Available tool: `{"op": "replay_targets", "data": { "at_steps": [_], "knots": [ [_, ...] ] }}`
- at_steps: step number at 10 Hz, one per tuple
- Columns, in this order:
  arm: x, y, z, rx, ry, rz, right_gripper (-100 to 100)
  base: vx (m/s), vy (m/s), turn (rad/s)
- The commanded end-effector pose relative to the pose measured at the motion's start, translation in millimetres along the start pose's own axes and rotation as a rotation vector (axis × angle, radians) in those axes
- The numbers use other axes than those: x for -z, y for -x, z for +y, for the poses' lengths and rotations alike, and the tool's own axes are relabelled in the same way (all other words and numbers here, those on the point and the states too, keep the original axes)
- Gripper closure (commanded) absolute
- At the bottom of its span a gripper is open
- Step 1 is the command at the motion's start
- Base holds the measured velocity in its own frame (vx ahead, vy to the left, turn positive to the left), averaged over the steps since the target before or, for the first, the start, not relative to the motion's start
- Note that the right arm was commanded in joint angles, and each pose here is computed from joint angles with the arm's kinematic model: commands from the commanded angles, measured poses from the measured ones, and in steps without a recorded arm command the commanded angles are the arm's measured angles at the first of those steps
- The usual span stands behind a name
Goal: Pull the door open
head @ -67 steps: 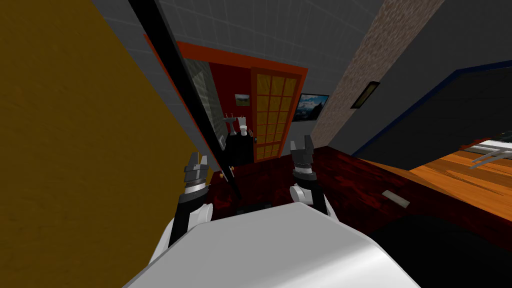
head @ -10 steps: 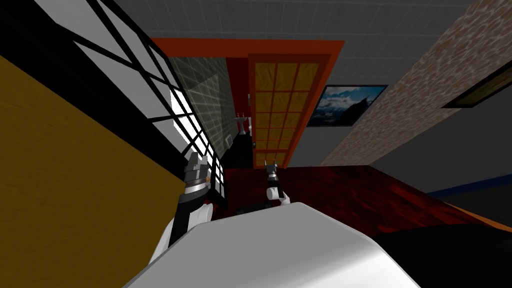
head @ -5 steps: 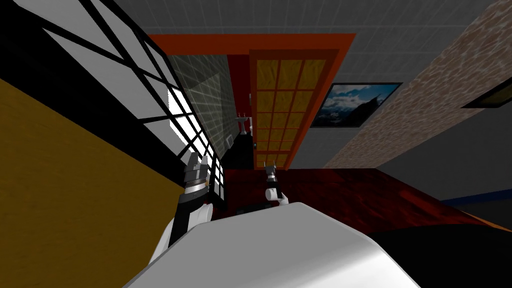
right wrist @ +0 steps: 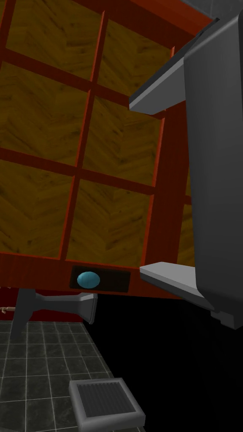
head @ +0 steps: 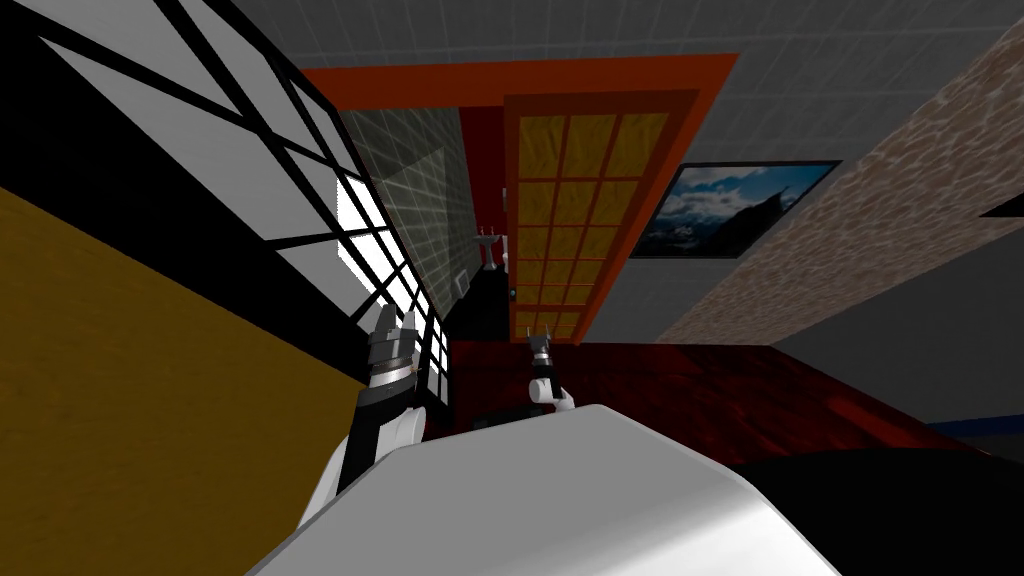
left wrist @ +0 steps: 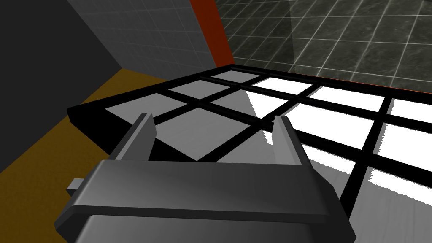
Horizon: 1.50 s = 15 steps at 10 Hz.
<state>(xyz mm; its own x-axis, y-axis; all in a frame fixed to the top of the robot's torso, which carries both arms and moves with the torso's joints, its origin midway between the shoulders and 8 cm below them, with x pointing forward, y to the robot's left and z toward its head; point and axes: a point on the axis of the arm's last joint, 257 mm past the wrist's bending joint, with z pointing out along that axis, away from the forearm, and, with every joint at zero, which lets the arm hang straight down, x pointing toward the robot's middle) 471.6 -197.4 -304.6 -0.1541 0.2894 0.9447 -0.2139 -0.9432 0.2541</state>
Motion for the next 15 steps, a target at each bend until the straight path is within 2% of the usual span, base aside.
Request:
{"op": "replay_targets", "data": {
  "at_steps": [1, 7, 15],
  "knots": [
    [1.5, 6.9, -3.9, -0.022, 0.000, -0.017, -100, 0.104, 0.006, 0.040],
    [11.8, 35.0, -15.0, -0.103, 0.004, -0.085, -100, 0.095, -0.005, 0.047],
    [28.0, 65.4, -27.8, -0.197, 0.023, -0.168, -100, 0.155, -0.002, 0.042]
  ]
}}
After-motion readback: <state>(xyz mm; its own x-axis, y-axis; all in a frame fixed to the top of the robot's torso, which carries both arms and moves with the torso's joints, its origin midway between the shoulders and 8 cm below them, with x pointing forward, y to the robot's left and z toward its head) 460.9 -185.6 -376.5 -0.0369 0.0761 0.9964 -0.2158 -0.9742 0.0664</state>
